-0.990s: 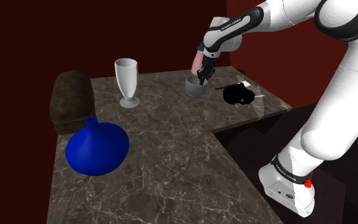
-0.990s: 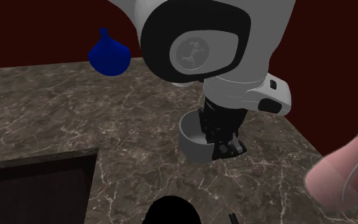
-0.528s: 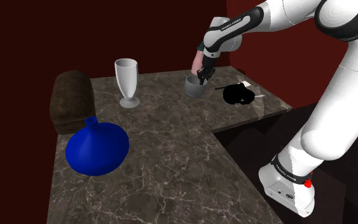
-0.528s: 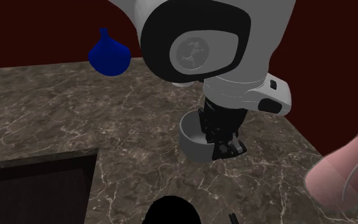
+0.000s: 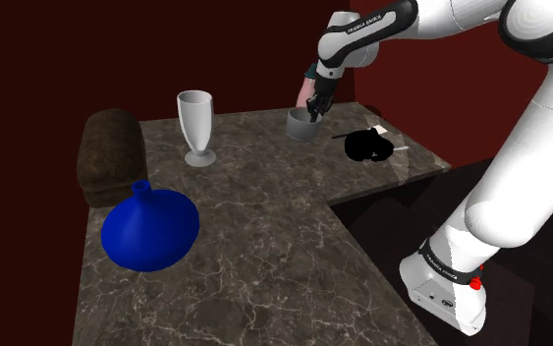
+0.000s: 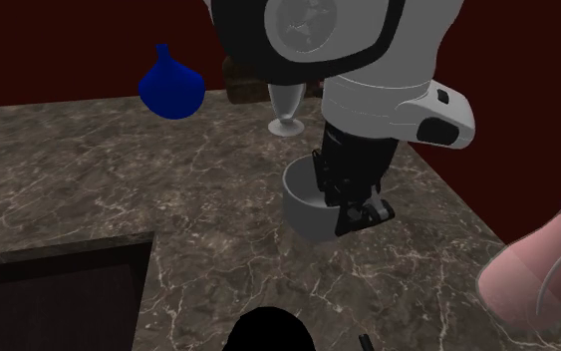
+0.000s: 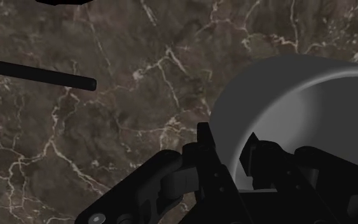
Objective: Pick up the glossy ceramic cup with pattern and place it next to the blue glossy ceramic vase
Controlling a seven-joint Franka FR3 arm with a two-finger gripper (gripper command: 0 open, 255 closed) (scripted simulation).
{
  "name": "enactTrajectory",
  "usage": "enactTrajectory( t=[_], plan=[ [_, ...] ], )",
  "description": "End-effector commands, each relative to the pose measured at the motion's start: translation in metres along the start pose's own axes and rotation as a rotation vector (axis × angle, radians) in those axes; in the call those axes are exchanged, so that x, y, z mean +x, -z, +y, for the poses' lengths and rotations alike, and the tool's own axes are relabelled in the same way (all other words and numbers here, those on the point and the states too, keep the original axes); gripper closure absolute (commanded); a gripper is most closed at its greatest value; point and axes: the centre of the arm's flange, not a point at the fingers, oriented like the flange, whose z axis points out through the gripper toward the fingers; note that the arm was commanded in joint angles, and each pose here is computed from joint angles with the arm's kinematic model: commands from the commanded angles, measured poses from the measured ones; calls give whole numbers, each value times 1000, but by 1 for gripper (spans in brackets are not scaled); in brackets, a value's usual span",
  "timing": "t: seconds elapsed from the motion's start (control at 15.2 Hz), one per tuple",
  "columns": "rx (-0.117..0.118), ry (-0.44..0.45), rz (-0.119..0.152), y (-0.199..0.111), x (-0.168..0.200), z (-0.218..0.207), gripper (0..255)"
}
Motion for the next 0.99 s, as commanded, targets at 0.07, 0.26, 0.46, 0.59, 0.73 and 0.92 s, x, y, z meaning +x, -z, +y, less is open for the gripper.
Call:
enactTrajectory(
  t=[0.07,0.26,0.46,0.59,0.73,0.92],
  plan=[
    [0,0,1,17,0,-1,255],
    [0,0,1,33,0,-1,255],
    [0,0,1,48,1,-2,255],
    [0,0,1,59,1,-3,255],
    [0,0,1,69,1,-3,255],
    [0,0,1,85,1,-4,255]
  ],
)
